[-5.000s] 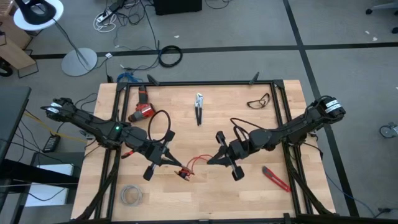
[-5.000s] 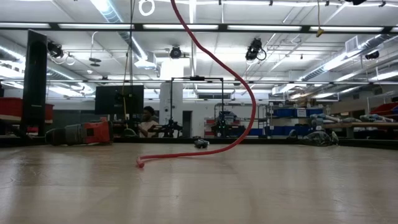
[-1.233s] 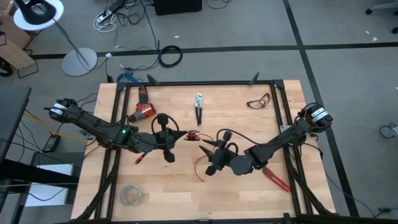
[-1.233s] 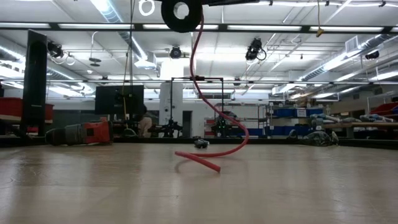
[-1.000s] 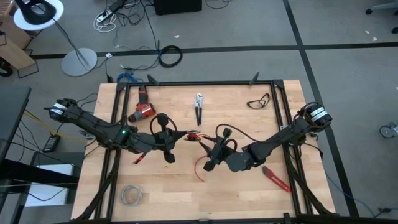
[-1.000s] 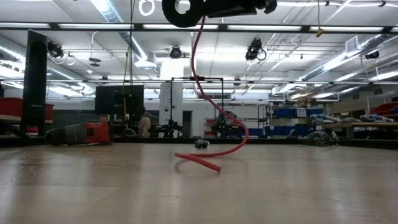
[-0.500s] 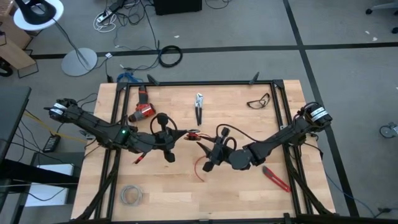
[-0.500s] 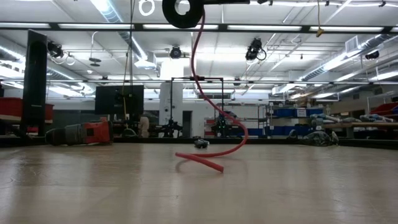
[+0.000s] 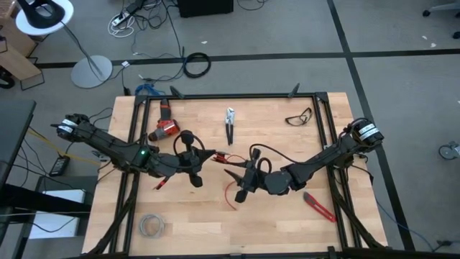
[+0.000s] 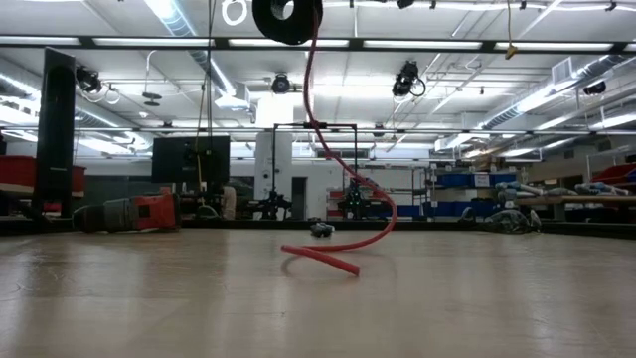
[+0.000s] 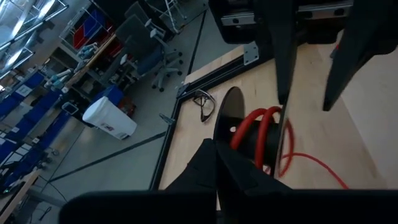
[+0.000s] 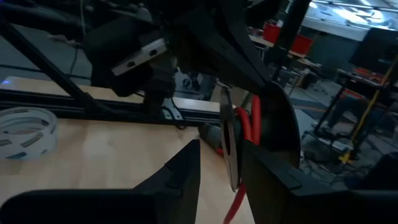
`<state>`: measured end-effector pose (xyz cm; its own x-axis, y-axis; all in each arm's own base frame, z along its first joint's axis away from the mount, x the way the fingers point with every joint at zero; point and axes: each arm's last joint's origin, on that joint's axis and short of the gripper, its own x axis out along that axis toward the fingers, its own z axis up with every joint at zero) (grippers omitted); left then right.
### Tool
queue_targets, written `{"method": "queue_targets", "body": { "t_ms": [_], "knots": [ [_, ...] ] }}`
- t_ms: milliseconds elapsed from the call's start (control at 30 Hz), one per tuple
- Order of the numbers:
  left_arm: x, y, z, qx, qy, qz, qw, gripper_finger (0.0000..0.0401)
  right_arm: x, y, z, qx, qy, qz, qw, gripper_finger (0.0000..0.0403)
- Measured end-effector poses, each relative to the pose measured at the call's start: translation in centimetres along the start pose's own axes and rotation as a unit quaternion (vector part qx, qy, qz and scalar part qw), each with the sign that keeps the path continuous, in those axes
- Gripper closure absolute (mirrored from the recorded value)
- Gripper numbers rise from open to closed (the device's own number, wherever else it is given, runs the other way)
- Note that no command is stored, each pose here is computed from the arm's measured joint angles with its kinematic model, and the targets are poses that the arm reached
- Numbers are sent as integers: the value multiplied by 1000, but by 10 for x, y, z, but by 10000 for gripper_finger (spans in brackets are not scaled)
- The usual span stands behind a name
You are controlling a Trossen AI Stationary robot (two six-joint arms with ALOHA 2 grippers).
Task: Coil cords
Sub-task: Uncoil the red wire from the black spool
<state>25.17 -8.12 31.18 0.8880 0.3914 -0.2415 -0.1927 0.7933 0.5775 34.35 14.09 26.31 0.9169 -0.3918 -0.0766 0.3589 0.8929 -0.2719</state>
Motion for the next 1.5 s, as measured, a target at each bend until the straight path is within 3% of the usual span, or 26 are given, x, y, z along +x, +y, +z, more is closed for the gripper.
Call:
{"method": "queue_targets", "body": {
  "t_ms": [333, 567, 667, 1100, 1500],
  "knots": [
    [0, 1, -1, 2, 9, 17, 1000, 401, -3, 2, 10, -22, -42, 14, 999, 300],
    [0, 1, -1, 2, 10, 19, 1000, 401, -4, 0, 9, -29, -27, -25, 999, 305],
    [0, 1, -1, 1, 10, 19, 1000, 401, -3, -1, 9, -58, -26, -35, 997, 305],
    [0, 1, -1, 0, 6, 9, 1000, 401, 6, -8, 4, -90, -10, -35, 995, 308],
    [0, 1, 1, -6, -4, 6, 1000, 401, 10, -9, -1, -77, -2, 0, 997, 361]
  ]
}}
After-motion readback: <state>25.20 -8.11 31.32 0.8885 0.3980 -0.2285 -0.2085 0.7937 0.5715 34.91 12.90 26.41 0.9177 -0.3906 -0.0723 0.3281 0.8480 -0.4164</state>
